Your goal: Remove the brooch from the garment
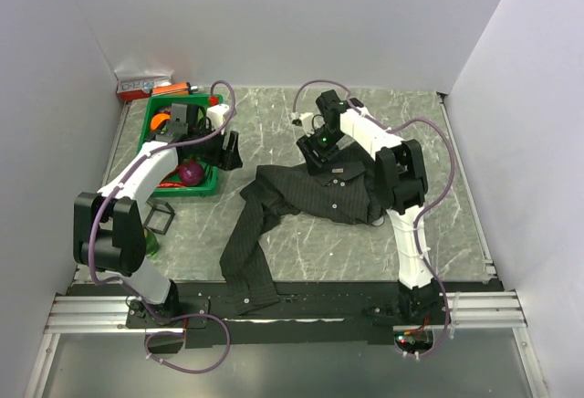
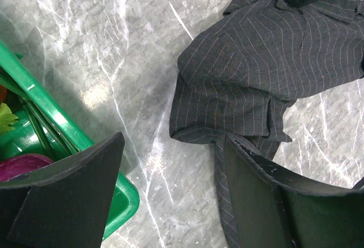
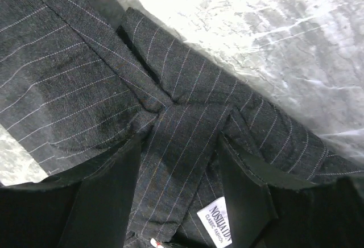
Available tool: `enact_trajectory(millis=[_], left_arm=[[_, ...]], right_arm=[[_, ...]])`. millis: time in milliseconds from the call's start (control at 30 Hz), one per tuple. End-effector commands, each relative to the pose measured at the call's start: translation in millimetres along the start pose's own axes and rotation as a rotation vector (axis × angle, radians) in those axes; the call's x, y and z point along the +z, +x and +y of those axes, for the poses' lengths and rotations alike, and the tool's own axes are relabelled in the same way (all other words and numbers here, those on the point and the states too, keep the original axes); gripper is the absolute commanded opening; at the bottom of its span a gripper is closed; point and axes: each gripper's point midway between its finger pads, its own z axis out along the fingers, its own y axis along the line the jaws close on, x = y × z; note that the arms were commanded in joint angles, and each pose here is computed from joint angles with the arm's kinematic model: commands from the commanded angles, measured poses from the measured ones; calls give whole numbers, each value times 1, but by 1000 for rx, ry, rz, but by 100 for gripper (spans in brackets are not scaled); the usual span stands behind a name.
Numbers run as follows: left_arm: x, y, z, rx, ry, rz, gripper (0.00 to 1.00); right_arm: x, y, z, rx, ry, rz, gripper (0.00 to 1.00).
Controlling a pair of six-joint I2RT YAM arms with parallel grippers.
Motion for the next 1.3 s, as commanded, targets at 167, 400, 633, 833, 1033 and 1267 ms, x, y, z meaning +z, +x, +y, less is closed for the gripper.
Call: enact_trajectory(millis=[167, 400, 633, 833, 1033, 1267], left_arm=[[-6, -16, 1, 23, -6, -40, 76], [-3, -22, 1, 24, 6, -42, 76], [-7, -45, 3, 69, -5, -99, 76], [-6, -58, 7, 76, -18, -128, 76], [-13, -78, 9, 116, -38, -187, 76], [2, -91, -2, 144, 54, -238, 76]], right_arm=[[32, 48, -3, -35, 95, 244, 34], [-23, -14, -8, -130, 207, 30, 2], [-207, -132, 52, -373, 329, -544, 0], [-359, -155, 96, -378, 446, -939, 0], [-516, -164, 119, -420, 692, -1311, 0], [-565, -107, 50, -205, 956, -1320, 0]])
